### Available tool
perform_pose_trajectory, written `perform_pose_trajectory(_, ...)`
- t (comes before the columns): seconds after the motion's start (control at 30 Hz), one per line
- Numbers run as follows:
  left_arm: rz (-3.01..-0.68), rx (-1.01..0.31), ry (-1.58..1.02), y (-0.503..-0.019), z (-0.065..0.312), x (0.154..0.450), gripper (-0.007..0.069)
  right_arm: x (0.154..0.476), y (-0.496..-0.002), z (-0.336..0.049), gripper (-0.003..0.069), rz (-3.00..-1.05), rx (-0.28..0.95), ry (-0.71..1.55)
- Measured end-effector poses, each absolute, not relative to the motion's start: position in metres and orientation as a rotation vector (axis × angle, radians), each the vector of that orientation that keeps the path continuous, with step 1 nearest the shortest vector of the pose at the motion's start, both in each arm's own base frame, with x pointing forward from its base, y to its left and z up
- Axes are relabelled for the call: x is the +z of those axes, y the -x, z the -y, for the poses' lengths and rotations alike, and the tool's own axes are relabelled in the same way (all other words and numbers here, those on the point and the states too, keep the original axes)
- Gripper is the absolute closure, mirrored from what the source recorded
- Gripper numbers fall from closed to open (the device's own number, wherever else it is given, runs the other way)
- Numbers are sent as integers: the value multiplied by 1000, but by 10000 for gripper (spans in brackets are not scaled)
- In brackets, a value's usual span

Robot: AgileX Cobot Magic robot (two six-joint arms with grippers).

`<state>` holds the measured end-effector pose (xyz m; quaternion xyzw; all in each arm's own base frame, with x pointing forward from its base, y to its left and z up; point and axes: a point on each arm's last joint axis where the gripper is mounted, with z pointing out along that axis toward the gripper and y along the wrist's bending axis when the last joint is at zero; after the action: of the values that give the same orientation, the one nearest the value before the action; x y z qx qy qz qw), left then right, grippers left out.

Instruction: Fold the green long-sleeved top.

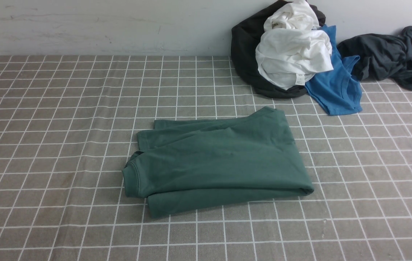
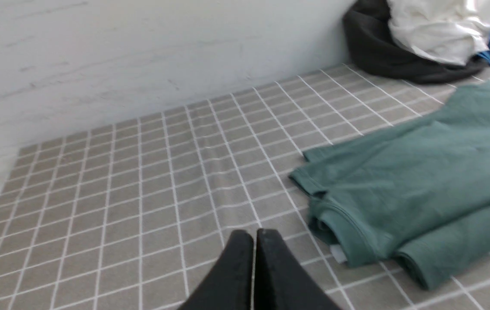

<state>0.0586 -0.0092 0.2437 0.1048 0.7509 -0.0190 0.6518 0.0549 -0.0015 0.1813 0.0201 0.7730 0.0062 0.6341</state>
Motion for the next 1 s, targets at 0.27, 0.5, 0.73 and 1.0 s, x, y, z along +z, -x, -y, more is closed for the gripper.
perform_pose_trajectory(0.27,-1666,29,-23,-57,0,193,632,181,-55,1,673,-1767,14,-46)
perform_pose_trajectory(0.5,-1837,37,-6,-54,-1,175,632,181,-55,1,673,-1767,13,-45)
perform_pose_trajectory(0.73,-1863,33,-4,-53,-1,172,632,181,-55,1,673,-1767,13,-45)
perform_pose_trajectory(1.0,-1863,33,-4,-53,-1,172,632,181,-55,1,673,-1767,13,-45)
